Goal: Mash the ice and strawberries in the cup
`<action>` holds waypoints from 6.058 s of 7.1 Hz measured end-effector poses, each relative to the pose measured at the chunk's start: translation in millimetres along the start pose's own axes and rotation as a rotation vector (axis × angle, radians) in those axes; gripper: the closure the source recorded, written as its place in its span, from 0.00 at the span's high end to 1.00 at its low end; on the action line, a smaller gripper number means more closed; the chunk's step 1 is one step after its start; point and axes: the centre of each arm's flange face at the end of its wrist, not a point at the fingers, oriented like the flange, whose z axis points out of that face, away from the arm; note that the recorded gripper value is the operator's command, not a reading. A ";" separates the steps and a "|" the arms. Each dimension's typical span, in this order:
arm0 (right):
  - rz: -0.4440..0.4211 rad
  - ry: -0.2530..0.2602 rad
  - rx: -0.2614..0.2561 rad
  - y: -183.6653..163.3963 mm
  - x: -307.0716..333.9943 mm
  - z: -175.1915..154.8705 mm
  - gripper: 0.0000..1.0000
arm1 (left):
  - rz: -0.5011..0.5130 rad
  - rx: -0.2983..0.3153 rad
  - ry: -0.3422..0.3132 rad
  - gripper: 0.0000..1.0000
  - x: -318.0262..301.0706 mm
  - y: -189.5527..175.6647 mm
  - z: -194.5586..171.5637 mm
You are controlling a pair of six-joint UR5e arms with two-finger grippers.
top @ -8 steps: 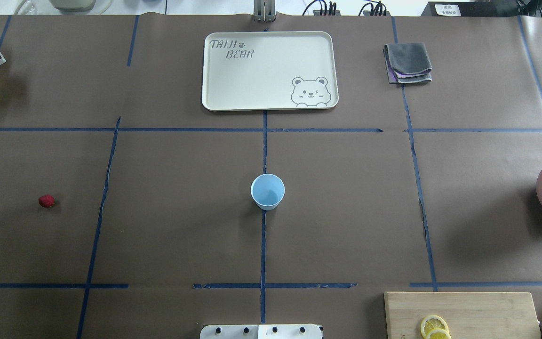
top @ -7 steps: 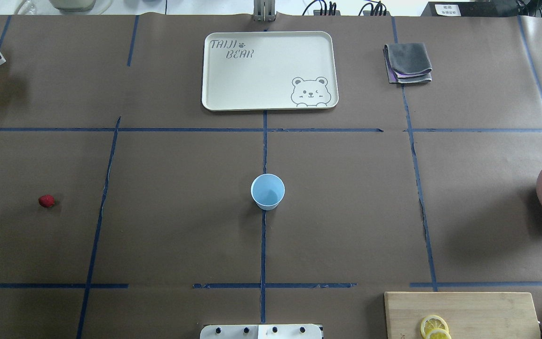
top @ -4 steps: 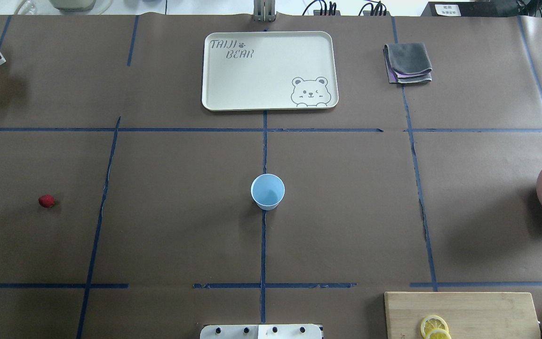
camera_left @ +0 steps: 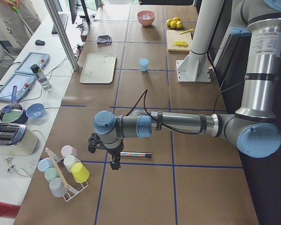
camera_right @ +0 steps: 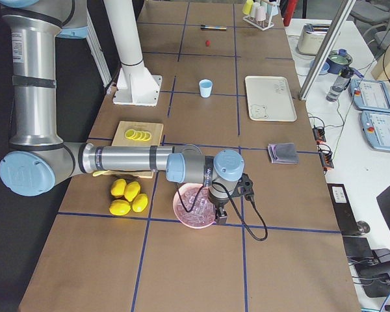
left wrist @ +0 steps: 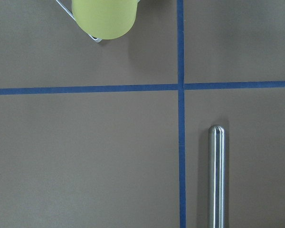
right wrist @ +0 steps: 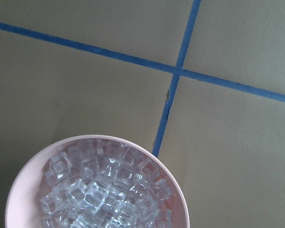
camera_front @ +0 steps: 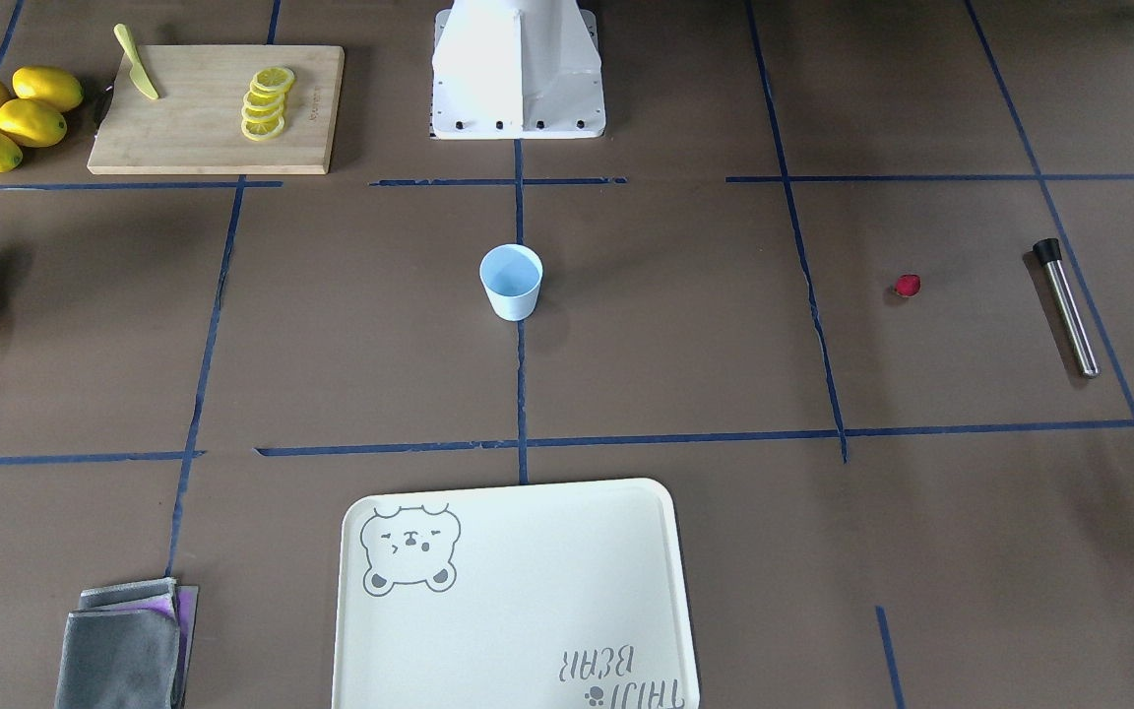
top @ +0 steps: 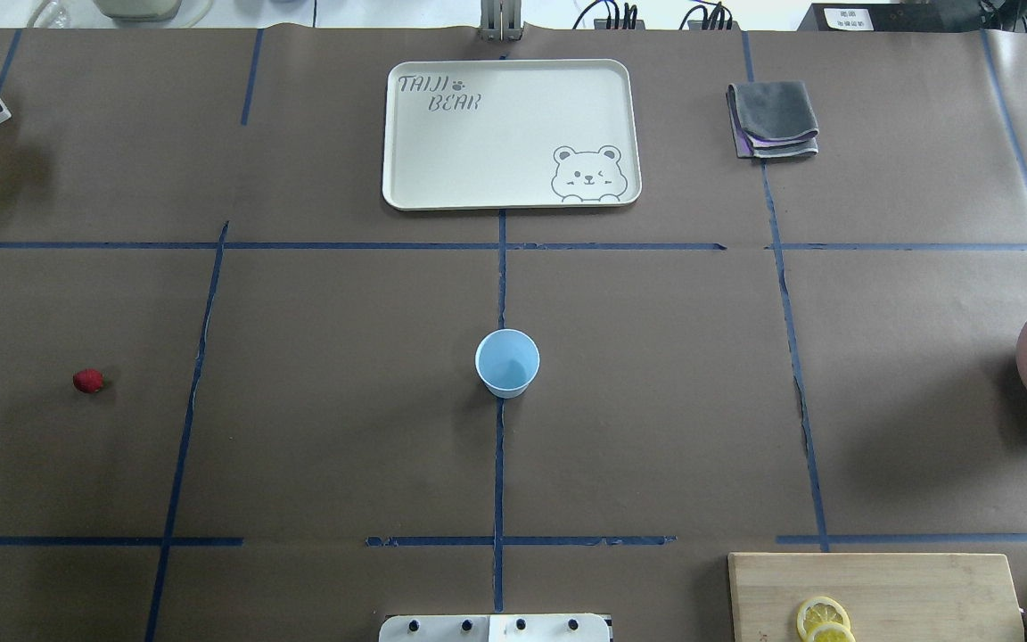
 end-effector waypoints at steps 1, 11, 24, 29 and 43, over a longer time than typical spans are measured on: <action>0.002 0.000 -0.002 0.9 0.6 0.9 1.00 | 0.010 -0.016 0.028 1.00 8.2 1.8 9.8; 0.519 -0.022 0.070 36.4 -70.4 42.4 0.96 | 0.084 0.015 0.064 1.00 44.1 7.4 1.4; 0.657 0.007 -0.037 56.7 -94.6 108.2 0.71 | 0.088 0.020 0.066 1.00 47.2 7.2 -1.4; 0.662 0.026 -0.028 56.3 -92.2 109.0 0.19 | 0.087 0.020 0.104 1.00 49.8 7.6 -1.0; 0.707 -0.390 0.073 -88.0 -601.1 38.3 0.02 | 0.115 0.040 0.106 1.00 60.1 5.6 -10.5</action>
